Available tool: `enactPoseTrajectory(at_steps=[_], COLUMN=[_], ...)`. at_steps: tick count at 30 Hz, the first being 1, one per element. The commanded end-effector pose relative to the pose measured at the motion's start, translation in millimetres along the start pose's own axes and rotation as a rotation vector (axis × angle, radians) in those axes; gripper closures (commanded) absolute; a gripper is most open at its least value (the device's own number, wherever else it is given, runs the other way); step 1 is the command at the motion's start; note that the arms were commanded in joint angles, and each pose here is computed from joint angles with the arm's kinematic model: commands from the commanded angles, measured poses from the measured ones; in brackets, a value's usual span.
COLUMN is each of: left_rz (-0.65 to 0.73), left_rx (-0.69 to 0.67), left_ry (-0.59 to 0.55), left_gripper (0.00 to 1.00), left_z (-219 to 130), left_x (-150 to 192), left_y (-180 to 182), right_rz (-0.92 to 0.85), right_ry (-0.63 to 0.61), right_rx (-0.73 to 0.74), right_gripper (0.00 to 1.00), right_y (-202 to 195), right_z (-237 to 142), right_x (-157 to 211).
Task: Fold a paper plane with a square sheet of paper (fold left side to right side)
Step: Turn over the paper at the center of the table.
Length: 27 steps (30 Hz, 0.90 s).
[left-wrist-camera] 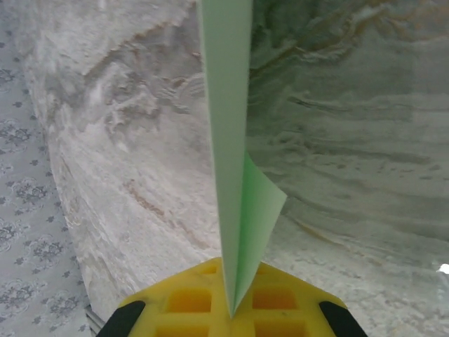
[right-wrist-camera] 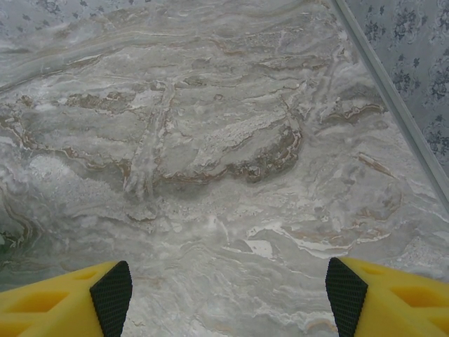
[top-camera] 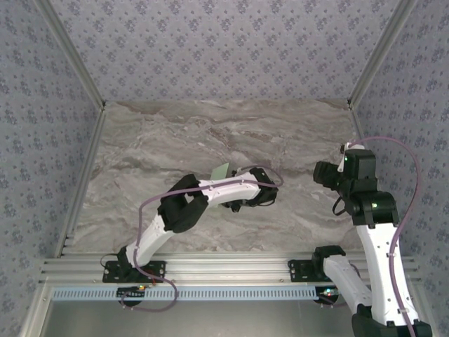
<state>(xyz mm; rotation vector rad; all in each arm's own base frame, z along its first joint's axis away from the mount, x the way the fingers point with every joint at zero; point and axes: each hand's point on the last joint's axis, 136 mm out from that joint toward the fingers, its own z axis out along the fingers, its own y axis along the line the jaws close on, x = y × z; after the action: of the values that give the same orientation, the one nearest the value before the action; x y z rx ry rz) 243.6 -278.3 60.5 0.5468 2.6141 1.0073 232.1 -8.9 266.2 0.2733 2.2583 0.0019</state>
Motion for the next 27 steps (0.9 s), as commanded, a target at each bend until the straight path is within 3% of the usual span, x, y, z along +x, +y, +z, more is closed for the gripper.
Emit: enactPoseTrajectory(at_steps=[1,5,10,13,17,22,27], left_rz=[0.039,0.045,0.063,0.046,0.011,-0.063,-0.219], left_rx=[0.077,0.222,0.386,0.476,0.696,0.904,1.012], left_ry=[0.039,0.072,0.105,0.082,0.033,-0.086,-0.16], left_gripper=[1.0,0.95,0.79,0.61,0.53,0.42,0.37], left_z=[-2,-7,-17,-31,-66,-107,-106], left_x=[-3,-12,-19,-29,-44,-62,-65], left_y=[-16,-43,-65,-69,-79,-59,-13], right_rz=[-0.015,-0.017,-0.031,-0.03,-0.029,-0.012,0.049], right_ry=[0.034,0.048,0.082,0.097,0.124,0.17,0.237], right_rx=[-0.009,-0.023,-0.057,-0.083,-0.137,-0.273,-0.482], right_gripper=[0.23,0.23,0.22,0.18,0.14,0.14,0.19], right_y=[0,1,8,13,24,48,87], right_z=[1,4,8,12,18,28,44], right_x=[10,13,16,17,19,26,41])
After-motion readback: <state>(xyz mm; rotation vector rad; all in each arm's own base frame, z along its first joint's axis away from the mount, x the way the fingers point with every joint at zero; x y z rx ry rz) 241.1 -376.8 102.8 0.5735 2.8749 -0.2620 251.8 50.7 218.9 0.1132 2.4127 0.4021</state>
